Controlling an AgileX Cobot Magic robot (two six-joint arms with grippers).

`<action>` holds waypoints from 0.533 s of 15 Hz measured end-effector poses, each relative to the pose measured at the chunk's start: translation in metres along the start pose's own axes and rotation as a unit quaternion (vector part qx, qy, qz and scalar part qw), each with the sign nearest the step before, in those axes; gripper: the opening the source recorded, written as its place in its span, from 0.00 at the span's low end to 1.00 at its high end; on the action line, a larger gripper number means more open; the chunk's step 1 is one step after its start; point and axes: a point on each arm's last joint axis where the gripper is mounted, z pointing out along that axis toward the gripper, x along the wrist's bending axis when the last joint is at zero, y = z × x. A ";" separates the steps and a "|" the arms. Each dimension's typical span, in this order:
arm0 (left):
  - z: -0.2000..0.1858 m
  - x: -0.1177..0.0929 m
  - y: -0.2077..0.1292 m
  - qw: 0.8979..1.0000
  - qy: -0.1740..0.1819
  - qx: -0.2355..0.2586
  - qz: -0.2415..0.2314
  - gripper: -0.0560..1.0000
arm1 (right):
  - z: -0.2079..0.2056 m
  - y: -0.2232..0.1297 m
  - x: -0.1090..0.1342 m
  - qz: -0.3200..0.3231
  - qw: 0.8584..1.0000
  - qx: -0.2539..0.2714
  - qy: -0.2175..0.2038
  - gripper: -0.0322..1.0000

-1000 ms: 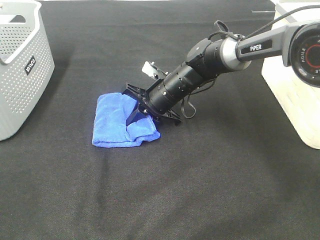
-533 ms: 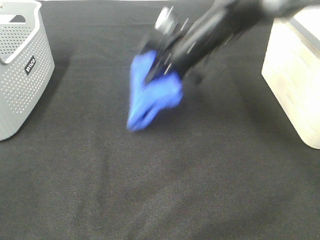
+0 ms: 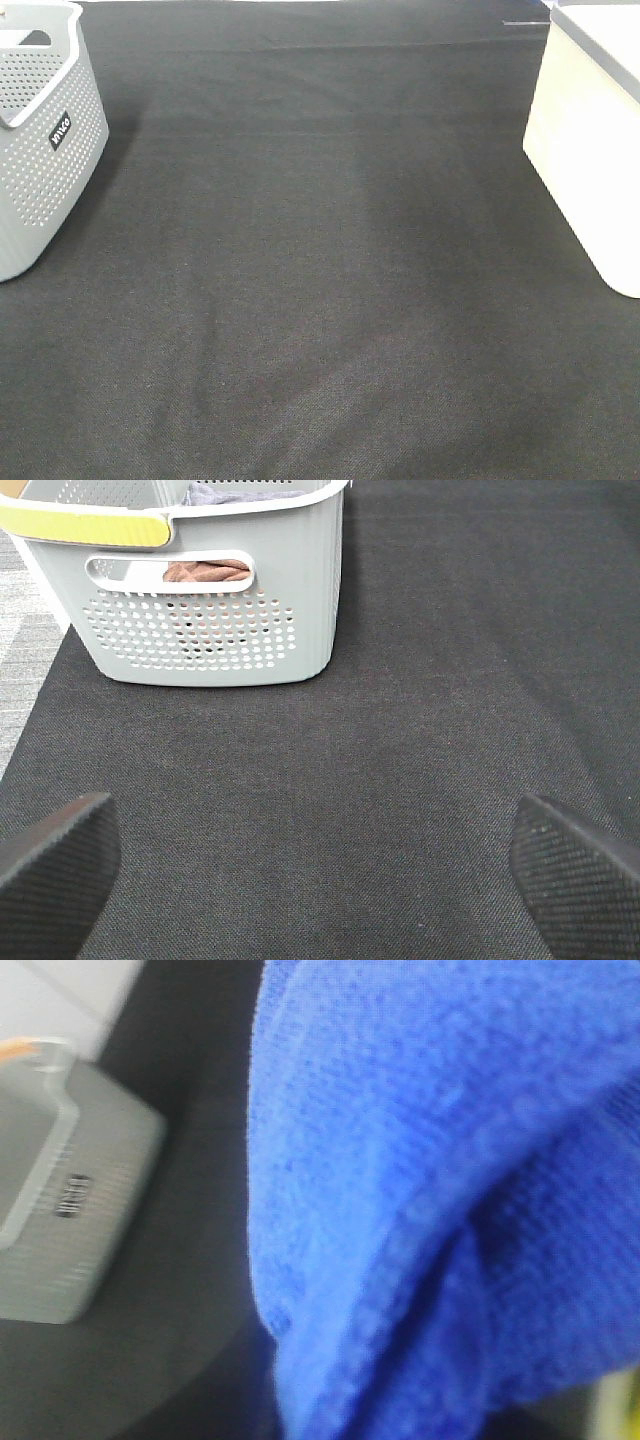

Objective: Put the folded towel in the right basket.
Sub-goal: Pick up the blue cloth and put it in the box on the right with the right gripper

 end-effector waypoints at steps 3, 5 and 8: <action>0.000 0.000 0.000 1.000 0.000 0.000 0.000 0.99 | -0.009 -0.010 -0.060 0.023 0.987 0.046 -0.151 0.22; 0.000 0.000 0.000 1.000 0.000 0.000 0.000 0.99 | -0.005 -0.009 -0.077 0.034 0.978 0.039 -0.203 0.22; 0.000 0.000 0.000 1.000 0.000 0.000 0.000 0.99 | 0.006 -0.009 -0.089 0.035 0.974 0.040 -0.220 0.22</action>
